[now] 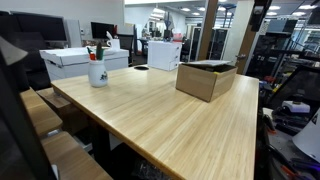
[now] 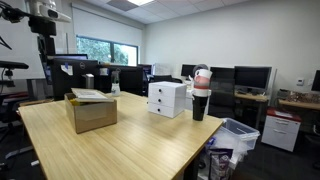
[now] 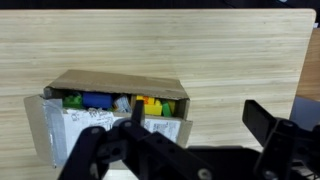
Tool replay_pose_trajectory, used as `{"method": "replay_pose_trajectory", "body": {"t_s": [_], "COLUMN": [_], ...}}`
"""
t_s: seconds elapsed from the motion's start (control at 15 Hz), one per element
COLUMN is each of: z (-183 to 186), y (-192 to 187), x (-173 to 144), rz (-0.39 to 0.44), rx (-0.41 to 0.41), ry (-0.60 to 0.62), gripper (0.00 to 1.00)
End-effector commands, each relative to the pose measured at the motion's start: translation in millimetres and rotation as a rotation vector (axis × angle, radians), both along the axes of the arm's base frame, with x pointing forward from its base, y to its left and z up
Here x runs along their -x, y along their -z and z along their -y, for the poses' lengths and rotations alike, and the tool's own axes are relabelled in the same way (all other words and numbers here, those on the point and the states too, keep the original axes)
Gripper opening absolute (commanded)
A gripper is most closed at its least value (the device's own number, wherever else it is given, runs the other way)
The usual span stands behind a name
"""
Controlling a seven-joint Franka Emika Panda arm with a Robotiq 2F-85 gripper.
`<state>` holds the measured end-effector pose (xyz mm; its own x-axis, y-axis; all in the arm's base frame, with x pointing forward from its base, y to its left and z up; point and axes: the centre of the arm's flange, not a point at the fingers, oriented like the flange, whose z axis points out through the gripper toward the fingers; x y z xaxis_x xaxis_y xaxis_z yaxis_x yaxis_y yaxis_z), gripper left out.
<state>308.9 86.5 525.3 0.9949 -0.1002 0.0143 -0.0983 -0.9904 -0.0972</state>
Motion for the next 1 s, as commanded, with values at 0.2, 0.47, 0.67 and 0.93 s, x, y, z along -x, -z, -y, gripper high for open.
{"method": "replay_pose_trajectory", "body": {"t_s": [0.2, 0.47, 0.67, 0.93], "z": [14.4, 26.0, 31.9, 37.5], "y": [32.0, 62.4, 77.2, 87.0], "x": [26.3, 19.5, 16.5, 17.0], "rz": [0.017, 0.044, 0.052, 0.048], "rx": [-0.025, -0.035, -0.036, -0.036], "ry": [0.097, 0.155, 0.182, 0.211], "gripper": [1.0, 1.0, 0.74, 0.49]}}
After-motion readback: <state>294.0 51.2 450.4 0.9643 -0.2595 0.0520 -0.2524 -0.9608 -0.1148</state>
